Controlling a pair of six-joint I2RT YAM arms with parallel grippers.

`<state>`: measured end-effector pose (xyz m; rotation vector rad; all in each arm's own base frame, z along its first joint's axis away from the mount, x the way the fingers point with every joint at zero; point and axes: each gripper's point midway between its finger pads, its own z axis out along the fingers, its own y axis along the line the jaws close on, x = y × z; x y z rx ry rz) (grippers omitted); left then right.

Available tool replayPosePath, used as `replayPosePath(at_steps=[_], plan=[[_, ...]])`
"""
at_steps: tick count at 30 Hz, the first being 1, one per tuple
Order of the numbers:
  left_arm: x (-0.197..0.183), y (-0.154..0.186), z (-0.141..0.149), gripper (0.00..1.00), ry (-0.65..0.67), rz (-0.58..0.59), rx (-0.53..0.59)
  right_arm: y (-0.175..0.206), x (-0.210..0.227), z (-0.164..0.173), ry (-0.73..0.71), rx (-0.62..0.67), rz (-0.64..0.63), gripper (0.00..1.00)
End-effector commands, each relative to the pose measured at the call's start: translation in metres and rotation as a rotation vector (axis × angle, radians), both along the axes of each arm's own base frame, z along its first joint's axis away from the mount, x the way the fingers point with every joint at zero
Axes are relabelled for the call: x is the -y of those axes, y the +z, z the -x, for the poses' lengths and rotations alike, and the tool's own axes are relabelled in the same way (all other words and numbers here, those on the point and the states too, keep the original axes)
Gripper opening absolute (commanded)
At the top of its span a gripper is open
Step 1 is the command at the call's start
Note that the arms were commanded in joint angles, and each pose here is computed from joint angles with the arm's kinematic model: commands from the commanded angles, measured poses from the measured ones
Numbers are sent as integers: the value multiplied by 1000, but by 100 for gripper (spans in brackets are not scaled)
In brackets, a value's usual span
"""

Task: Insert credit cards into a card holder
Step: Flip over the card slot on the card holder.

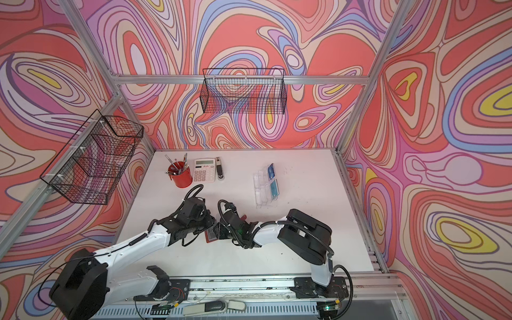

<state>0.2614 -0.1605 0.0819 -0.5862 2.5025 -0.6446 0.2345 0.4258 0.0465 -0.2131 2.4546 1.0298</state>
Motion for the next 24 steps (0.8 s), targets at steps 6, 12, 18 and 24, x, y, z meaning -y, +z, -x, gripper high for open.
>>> replayPosePath(at_steps=[6, 12, 18, 24], plan=[[-73, -2, 38, 23, 231, -150, 0, 5, -26, 9, 83, 27, -22, 40], [-90, 0, 45, 40, 312, -106, 55, -14, -29, 12, 92, 1, 10, 40], [-94, -8, 48, 48, 338, -48, 98, -17, -24, 13, 88, -3, 28, 38], [-93, 9, 46, 63, 281, -46, 182, 58, 18, -11, 8, 183, 133, 38]])
